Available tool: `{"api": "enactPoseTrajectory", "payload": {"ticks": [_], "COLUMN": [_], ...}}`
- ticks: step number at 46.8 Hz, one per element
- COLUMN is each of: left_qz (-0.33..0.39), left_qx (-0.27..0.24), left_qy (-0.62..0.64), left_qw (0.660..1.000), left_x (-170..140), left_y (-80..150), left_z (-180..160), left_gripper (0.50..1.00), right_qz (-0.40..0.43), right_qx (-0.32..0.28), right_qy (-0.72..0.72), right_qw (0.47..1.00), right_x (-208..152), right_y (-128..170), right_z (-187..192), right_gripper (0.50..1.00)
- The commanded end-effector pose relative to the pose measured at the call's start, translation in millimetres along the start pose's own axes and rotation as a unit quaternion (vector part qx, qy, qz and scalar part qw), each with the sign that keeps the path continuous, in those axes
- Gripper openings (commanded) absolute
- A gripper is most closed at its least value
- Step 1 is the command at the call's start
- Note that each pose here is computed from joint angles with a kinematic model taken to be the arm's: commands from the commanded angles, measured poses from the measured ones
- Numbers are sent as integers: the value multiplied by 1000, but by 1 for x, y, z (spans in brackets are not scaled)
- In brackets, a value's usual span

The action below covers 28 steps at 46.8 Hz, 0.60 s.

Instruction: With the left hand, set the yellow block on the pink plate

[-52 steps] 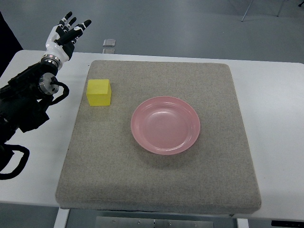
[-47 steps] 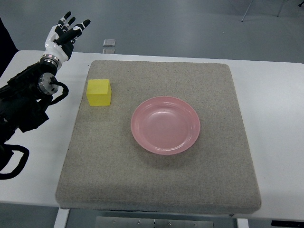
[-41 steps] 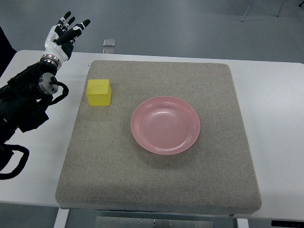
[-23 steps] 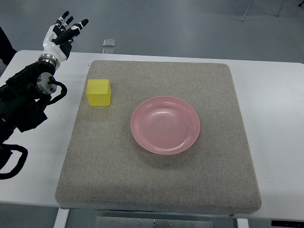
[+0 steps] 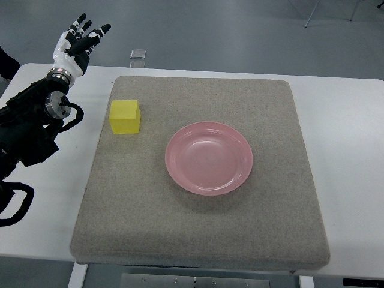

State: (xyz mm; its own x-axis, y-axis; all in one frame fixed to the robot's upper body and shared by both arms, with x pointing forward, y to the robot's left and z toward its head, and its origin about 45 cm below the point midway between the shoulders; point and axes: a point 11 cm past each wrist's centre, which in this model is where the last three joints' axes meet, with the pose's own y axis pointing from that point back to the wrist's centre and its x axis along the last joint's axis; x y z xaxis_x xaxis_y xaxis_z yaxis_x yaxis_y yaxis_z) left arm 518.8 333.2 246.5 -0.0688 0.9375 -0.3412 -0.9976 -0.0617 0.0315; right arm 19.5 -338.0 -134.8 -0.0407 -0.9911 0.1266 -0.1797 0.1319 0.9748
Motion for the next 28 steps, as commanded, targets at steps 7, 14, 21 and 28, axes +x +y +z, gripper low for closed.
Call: {"api": "enactPoseTrajectory", "payload": {"ticks": [7,14,21,28], "left_qz": [-8,-1,-37,-70], "left_qx": [6,10,25,35], "left_qy": [-9,-20,-72,-95], "left_qw": [1000,1000,996,992], "left_x": [-4,-3,-21,-37], "left_y": [0,0,-2,0], "left_z": [-2,-2,-7,-11], "left_gripper": [990,990,990,990], "right_qz": [0,0,0,0], "right_qx": [0,0,0,0], "right_qy": [1,1,0,0], "right_qw": [1000,1000,1000,1000], "right_x": [0,0,0,0], "right_y": [0,0,0,0], "right_z": [0,0,0,0], "right_gripper": [924,924,924,924]}}
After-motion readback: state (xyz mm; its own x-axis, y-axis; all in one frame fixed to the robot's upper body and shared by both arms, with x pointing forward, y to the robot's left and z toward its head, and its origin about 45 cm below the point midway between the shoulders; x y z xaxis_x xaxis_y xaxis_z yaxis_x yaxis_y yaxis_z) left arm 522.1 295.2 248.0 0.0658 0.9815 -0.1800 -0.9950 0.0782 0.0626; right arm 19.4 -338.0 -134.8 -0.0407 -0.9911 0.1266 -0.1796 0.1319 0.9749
